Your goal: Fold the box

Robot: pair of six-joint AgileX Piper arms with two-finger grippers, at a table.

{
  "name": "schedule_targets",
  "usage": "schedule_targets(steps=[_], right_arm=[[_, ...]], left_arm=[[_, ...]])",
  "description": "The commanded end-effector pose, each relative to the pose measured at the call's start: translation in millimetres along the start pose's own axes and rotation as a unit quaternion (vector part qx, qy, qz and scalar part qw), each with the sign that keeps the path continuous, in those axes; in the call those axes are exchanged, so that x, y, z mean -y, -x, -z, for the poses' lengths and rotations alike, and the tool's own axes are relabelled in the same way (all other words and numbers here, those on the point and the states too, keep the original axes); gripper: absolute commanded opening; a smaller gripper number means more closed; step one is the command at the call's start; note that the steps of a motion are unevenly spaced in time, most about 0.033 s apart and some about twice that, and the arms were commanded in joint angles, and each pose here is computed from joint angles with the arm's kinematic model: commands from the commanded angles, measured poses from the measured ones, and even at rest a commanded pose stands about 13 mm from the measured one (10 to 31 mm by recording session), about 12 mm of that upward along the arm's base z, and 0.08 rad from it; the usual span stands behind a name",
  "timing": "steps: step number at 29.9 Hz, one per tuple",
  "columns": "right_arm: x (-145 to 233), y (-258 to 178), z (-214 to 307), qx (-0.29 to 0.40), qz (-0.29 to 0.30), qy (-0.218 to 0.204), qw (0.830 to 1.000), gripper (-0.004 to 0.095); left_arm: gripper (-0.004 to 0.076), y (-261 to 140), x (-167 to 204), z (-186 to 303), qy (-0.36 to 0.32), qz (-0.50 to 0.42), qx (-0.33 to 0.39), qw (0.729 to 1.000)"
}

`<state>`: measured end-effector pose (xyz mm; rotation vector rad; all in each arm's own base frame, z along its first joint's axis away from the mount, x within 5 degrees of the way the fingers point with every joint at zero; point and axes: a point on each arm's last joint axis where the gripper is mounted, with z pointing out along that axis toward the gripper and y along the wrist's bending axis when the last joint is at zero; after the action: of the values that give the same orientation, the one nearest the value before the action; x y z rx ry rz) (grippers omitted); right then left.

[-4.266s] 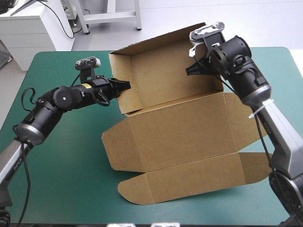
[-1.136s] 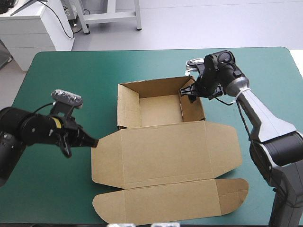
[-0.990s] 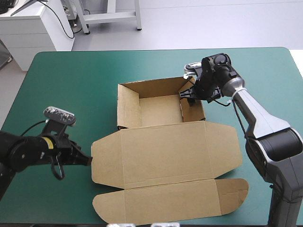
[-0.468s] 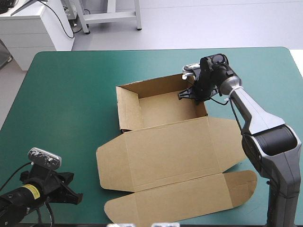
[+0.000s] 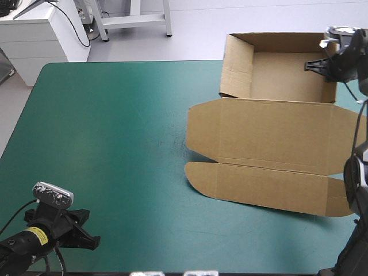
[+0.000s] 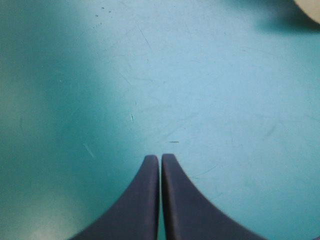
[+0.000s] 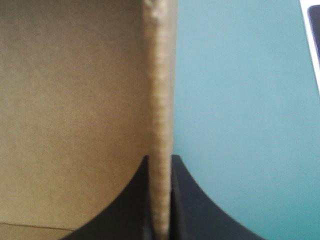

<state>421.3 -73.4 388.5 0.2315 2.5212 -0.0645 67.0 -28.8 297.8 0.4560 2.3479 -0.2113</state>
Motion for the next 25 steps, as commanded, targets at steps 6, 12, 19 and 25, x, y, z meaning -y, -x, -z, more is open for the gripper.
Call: schedule_targets(steps=[6, 12, 19, 25], right_arm=[[80.2, 0.0, -5.4, 0.012, -0.078, -0.025, 0.997, -0.0017], [98.9, -8.7, -41.1, -0.035, -0.091, -0.031, 0.995, 0.0058], [98.6, -7.3, -44.8, -0.034, -0.077, -0.025, 0.996, 0.0609], [92.1, 1.9, 8.8, 0.025, -0.061, -0.026, 0.998, 0.0701]], left_arm=[[-0.0008, 11.5, 1.1, 5.0, -0.005, 0.000, 0.039, 0.999], [-0.0008, 13.2, 1.0, 5.1, -0.005, 0.000, 0.049, 0.999], [-0.0008, 15.7, 0.5, 5.4, -0.002, -0.001, 0.062, 0.998], [-0.0008, 13.6, 0.7, 2.4, -0.003, 0.000, 0.059, 0.998]])
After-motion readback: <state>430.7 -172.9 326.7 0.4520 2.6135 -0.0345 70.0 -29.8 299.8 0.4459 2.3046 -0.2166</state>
